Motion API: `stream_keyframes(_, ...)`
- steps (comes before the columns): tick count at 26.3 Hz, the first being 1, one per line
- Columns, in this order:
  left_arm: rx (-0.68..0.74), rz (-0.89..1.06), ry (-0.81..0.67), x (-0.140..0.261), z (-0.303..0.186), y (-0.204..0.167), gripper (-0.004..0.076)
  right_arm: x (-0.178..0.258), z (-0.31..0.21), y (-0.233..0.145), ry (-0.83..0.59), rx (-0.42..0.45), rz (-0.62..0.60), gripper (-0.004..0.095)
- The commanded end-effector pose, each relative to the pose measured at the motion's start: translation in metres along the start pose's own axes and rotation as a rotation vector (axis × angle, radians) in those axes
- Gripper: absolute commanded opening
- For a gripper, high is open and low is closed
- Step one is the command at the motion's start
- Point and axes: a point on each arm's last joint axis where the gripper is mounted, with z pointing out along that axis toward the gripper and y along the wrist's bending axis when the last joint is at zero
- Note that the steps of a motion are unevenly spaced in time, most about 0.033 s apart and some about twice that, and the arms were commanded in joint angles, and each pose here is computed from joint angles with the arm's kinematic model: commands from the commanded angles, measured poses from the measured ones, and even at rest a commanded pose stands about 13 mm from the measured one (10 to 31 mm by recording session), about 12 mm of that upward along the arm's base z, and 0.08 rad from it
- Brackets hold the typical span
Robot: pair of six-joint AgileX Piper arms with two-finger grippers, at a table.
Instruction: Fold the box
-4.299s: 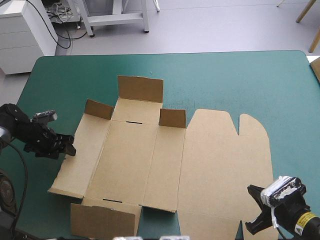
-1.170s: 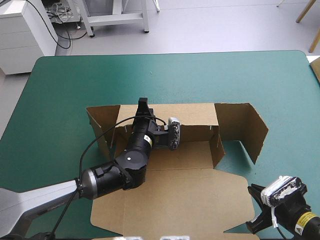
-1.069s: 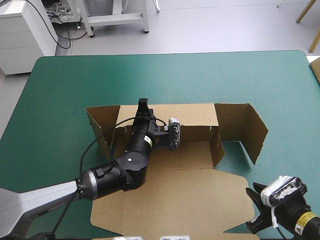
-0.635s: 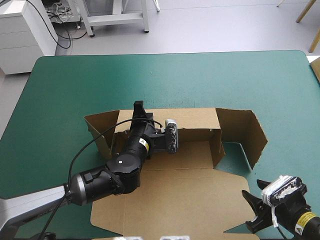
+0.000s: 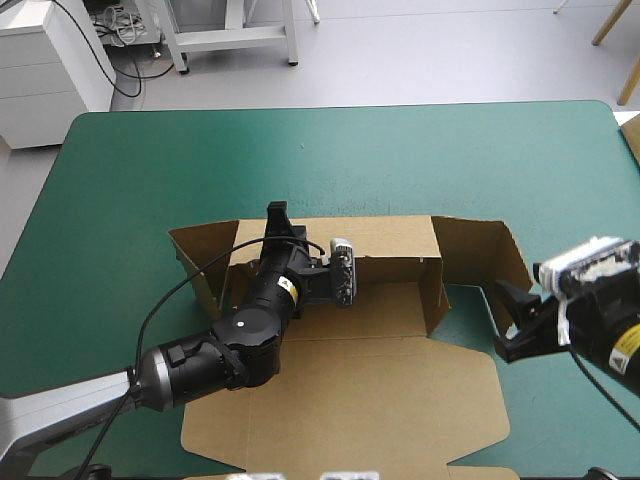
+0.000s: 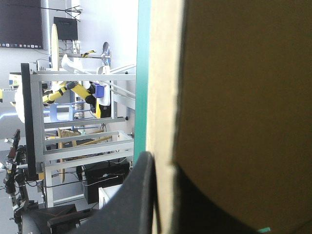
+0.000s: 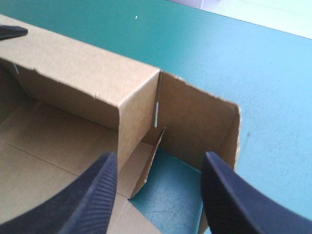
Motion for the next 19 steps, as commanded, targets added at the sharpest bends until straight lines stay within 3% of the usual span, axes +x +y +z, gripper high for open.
stream_keyframes(1,-0.025,-0.031,-0.056,-0.003,-0.011,0.011,-0.0008,-0.061,0.009,-0.007,-0.014,0.096,-0.039,0.0487)
stream_keyframes(4,-0.025,-0.031,-0.056,-0.003,-0.011,0.011,-0.0008,-0.109,0.030,-0.014,0.036,0.206,-0.072,0.0487)
stream_keyframes(9,-0.025,-0.031,-0.057,-0.004,-0.011,0.011,-0.0008,-0.148,0.064,-0.018,0.072,0.246,-0.089,0.0487)
stream_keyframes(14,-0.025,-0.031,-0.057,-0.004,-0.011,0.011,-0.0008,-0.159,0.113,-0.039,0.140,0.255,-0.037,0.0447)
stream_keyframes(19,-0.025,-0.032,-0.058,-0.003,-0.011,0.011,-0.0008,-0.141,0.172,-0.069,0.278,0.180,0.035,0.0443)
